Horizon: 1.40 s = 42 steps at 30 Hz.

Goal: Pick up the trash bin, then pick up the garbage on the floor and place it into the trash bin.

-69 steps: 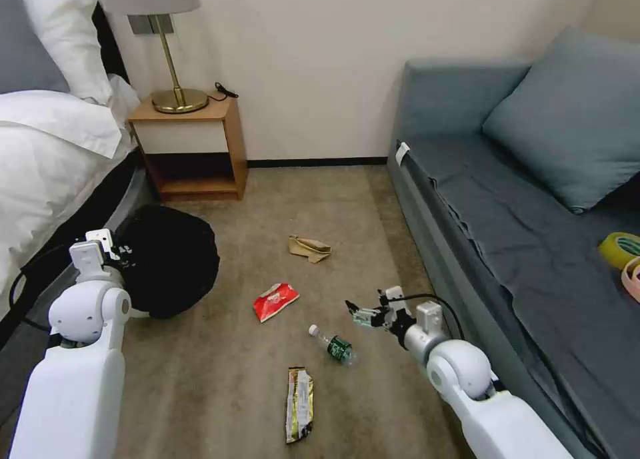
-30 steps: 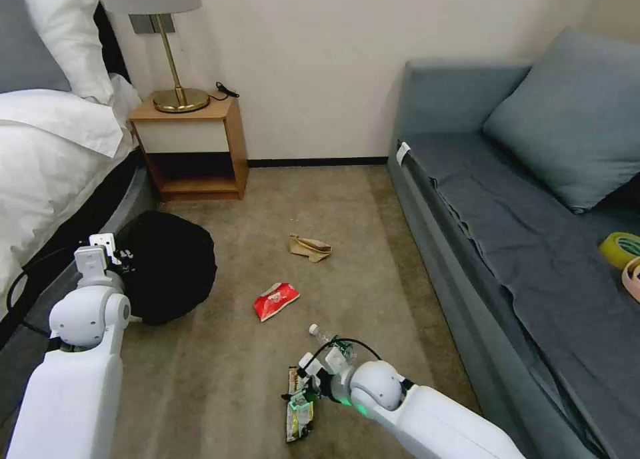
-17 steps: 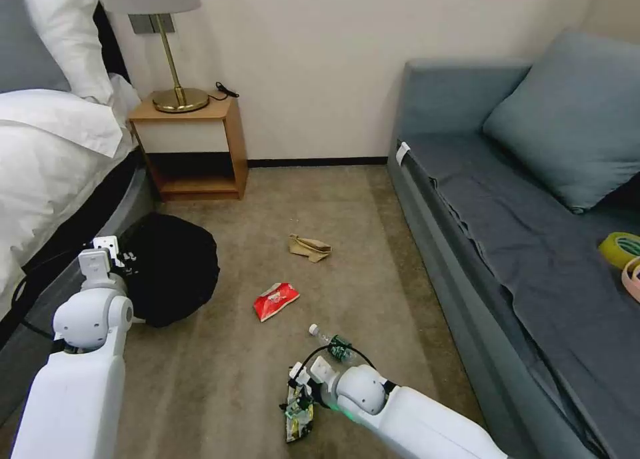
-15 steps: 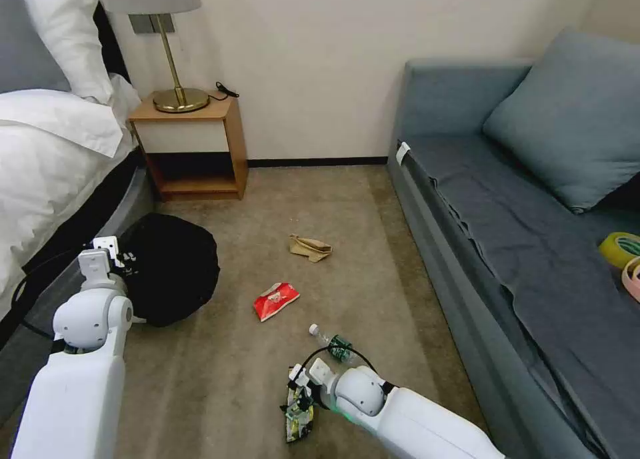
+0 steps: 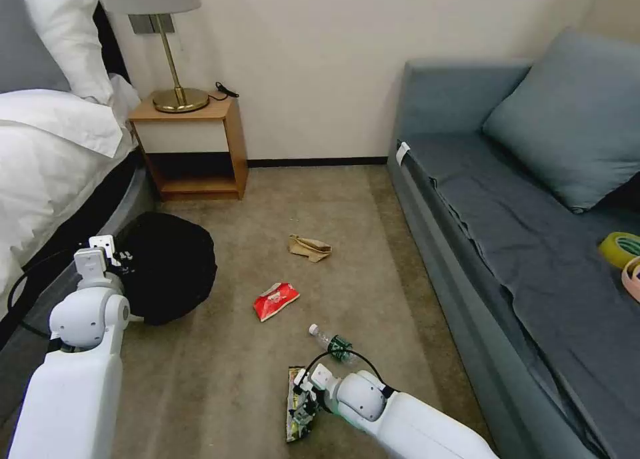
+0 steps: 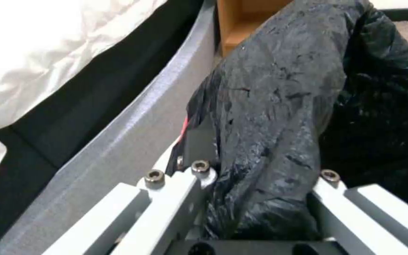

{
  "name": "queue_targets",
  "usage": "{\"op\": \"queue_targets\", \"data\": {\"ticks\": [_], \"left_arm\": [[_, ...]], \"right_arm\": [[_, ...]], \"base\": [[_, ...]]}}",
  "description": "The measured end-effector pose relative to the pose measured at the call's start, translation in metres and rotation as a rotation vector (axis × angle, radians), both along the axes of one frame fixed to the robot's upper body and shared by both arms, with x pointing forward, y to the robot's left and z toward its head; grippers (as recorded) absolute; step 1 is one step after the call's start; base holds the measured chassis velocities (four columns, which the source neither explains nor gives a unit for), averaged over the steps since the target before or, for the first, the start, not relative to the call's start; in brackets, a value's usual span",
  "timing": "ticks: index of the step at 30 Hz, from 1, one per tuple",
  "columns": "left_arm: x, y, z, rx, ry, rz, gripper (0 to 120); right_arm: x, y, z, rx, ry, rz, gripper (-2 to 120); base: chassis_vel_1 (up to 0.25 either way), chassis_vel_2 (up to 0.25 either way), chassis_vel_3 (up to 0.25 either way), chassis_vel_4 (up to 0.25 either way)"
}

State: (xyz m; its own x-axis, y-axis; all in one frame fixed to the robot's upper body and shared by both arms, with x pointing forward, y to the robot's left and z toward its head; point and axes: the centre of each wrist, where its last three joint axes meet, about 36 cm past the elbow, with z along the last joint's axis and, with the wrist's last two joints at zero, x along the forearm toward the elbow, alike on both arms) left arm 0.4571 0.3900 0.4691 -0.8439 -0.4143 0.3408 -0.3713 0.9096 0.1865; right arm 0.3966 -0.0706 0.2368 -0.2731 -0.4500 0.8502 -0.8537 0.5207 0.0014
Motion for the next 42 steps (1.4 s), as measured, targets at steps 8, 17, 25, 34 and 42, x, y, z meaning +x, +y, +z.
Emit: {"op": "queue_targets", "data": {"ticks": [8, 17, 25, 34, 42], "left_arm": [[0.0, 0.001, -0.002, -0.002, 0.0, -0.002, 5], [0.0, 0.003, -0.003, -0.003, 0.001, 0.001, 5], [0.001, 0.004, -0.005, -0.006, 0.002, 0.0, 5], [0.001, 0.004, -0.005, -0.006, 0.0, -0.002, 5], [0.0, 0.005, -0.004, -0.004, -0.002, -0.005, 5]], "right_arm": [[0.001, -0.001, -0.007, -0.017, 0.009, -0.001, 100], [0.0, -0.001, -0.011, -0.021, 0.018, -0.002, 88], [0.0, -0.002, -0.012, -0.021, 0.02, -0.002, 57], [0.0, -0.003, -0.012, -0.02, 0.022, -0.003, 29], [-0.001, -0.002, -0.012, -0.016, 0.022, -0.006, 0]], "base": [[0.0, 0.0, 0.0, 0.0], [0.0, 0.0, 0.0, 0.0], [0.0, 0.0, 0.0, 0.0], [0.0, 0.0, 0.0, 0.0], [0.0, 0.0, 0.0, 0.0]]}}
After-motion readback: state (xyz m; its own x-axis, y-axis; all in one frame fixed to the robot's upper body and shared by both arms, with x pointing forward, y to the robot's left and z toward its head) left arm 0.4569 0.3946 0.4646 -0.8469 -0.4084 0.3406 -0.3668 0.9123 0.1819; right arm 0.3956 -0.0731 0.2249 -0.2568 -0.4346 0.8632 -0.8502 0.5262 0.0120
